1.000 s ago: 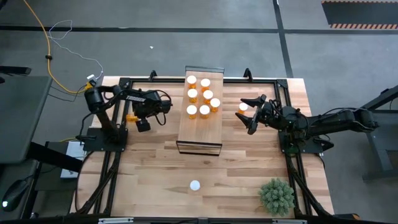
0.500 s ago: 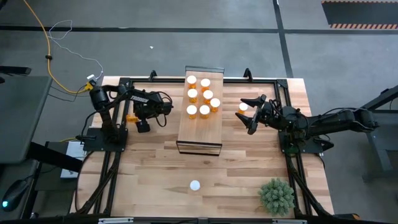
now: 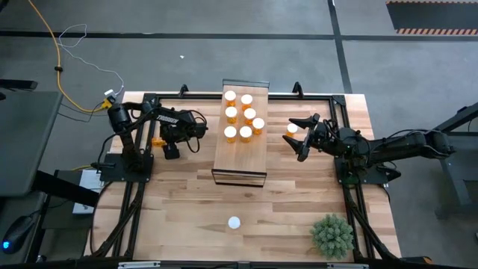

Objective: Pick and place medicine bottles onto shelf by color
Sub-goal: Put the orange pill bottle on the shelf

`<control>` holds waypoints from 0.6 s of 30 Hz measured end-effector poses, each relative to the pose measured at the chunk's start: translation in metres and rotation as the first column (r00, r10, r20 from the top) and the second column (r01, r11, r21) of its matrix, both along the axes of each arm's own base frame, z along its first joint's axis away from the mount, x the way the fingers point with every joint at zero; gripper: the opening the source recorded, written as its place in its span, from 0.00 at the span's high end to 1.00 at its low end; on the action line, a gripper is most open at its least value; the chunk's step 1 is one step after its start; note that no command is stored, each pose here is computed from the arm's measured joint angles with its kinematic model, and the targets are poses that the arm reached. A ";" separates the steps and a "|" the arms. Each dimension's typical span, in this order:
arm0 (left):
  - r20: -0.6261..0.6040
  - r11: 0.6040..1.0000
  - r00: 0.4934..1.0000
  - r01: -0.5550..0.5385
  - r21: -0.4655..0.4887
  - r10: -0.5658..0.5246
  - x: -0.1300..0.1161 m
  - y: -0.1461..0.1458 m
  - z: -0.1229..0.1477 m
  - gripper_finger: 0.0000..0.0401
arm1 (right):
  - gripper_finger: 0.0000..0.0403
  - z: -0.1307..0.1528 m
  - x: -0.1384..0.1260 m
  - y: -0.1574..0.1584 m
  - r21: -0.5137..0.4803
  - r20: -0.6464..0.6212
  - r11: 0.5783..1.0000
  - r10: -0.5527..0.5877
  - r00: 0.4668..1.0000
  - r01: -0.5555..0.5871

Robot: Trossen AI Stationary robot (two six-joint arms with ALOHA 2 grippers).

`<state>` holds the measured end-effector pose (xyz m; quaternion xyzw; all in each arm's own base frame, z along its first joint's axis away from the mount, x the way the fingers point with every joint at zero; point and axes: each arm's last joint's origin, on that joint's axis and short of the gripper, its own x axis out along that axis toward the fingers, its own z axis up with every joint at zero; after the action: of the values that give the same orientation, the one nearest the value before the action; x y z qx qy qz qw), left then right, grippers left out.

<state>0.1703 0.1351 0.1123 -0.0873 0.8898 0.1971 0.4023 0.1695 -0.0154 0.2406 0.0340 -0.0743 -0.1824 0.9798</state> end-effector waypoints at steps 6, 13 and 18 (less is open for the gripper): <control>0.000 1.000 1.000 0.000 0.000 0.000 0.000 0.000 0.000 0.53 | 0.13 0.000 0.000 0.000 0.000 0.000 1.000 0.000 1.000 0.000; -0.017 1.000 1.000 0.000 -0.013 0.000 -0.001 -0.001 0.001 0.54 | 0.13 0.000 0.000 0.000 0.000 0.000 1.000 0.000 1.000 0.000; -0.046 0.999 0.999 0.000 -0.032 -0.001 -0.004 -0.003 0.005 0.54 | 0.13 0.000 0.000 0.000 0.000 0.000 1.000 -0.001 1.000 0.001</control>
<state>0.1664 0.1323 0.1173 -0.0890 0.9019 0.1846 0.3802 0.1695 -0.0154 0.2406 0.0340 -0.0743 -0.1827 0.9798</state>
